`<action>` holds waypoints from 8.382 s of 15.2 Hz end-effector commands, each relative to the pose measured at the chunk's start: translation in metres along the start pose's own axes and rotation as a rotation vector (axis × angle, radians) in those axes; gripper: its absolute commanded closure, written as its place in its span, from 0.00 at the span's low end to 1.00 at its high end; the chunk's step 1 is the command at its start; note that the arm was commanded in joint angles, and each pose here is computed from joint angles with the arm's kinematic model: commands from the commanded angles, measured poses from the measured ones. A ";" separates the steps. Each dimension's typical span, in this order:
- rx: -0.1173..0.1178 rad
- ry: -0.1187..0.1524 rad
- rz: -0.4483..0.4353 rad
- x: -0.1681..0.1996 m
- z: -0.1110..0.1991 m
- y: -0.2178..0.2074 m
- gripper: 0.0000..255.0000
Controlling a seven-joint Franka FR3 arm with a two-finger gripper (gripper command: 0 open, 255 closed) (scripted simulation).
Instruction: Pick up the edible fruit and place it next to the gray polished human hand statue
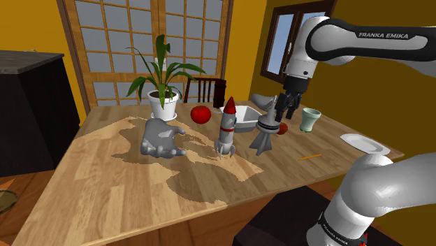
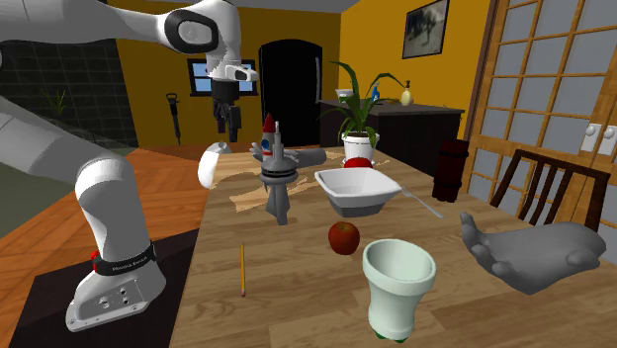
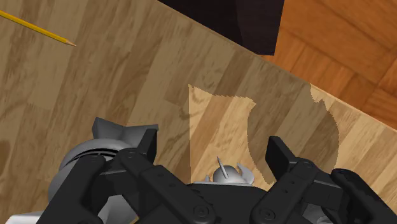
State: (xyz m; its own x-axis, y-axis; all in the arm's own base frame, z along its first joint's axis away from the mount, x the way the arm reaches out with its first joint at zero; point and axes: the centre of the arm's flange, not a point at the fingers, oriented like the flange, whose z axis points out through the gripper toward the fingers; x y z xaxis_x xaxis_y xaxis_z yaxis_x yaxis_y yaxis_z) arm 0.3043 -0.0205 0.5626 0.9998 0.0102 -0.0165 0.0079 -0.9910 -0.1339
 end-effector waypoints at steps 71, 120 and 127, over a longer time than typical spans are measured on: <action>-0.158 0.049 -0.416 0.110 0.099 0.368 1.00; -0.158 0.049 -0.416 0.227 -0.007 0.086 1.00; -0.158 0.049 -0.416 0.264 0.003 0.002 1.00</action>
State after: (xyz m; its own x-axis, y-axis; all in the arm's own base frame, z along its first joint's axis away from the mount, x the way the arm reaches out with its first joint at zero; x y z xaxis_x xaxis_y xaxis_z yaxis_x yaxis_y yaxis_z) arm 0.5595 -0.0351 0.5566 0.9104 0.4102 0.0542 0.4089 -0.9119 0.0344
